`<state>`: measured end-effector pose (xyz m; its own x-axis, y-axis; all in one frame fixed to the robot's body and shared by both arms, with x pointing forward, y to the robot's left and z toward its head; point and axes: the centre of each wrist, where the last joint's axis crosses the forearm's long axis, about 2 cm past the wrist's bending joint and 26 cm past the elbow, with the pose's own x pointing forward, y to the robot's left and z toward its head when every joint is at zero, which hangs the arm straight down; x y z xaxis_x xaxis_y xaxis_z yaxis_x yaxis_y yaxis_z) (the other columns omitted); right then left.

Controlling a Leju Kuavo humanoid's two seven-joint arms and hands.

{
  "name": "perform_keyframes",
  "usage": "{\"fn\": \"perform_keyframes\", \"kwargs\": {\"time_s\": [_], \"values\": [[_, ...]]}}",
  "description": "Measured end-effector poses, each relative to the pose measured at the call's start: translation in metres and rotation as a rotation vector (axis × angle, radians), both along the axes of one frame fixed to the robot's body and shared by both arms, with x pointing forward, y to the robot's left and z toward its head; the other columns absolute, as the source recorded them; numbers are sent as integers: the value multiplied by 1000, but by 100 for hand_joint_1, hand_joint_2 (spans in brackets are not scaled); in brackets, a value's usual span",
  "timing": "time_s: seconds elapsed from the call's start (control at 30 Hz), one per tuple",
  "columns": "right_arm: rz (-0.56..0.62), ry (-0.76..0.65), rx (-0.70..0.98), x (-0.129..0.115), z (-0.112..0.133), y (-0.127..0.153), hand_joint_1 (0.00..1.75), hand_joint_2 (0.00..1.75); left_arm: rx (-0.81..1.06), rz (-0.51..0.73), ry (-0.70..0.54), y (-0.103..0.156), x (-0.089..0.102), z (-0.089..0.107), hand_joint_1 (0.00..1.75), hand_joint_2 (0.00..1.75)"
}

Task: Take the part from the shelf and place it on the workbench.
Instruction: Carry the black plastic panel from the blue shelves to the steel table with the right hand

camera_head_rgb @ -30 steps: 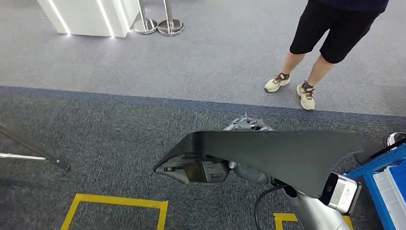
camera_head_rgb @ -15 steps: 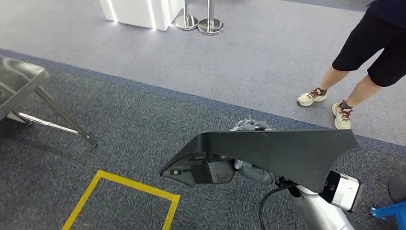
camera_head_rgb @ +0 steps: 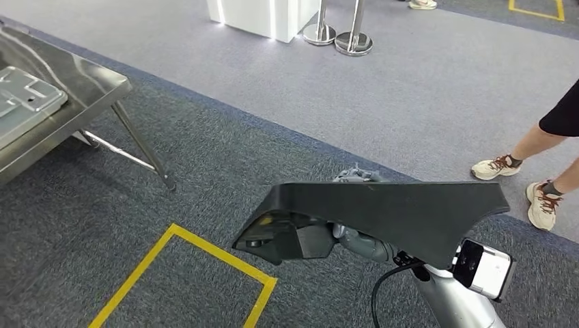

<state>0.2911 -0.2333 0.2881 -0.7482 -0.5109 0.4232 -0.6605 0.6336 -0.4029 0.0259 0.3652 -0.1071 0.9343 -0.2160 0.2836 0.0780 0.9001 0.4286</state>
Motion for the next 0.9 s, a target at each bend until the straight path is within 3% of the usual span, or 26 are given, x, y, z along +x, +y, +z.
{"fn": "perform_keyframes", "kwargs": {"time_s": [0.6, 0.9], "values": [[-8, -7, 4, -3, 0, 1, 175, 175, 8, -17, -9, 3, -2, 0, 0, 175], [-10, 3, 6, -7, -5, 1, 175, 175, -74, 192, -146, 3, 1, 0, 0, 175]]}}
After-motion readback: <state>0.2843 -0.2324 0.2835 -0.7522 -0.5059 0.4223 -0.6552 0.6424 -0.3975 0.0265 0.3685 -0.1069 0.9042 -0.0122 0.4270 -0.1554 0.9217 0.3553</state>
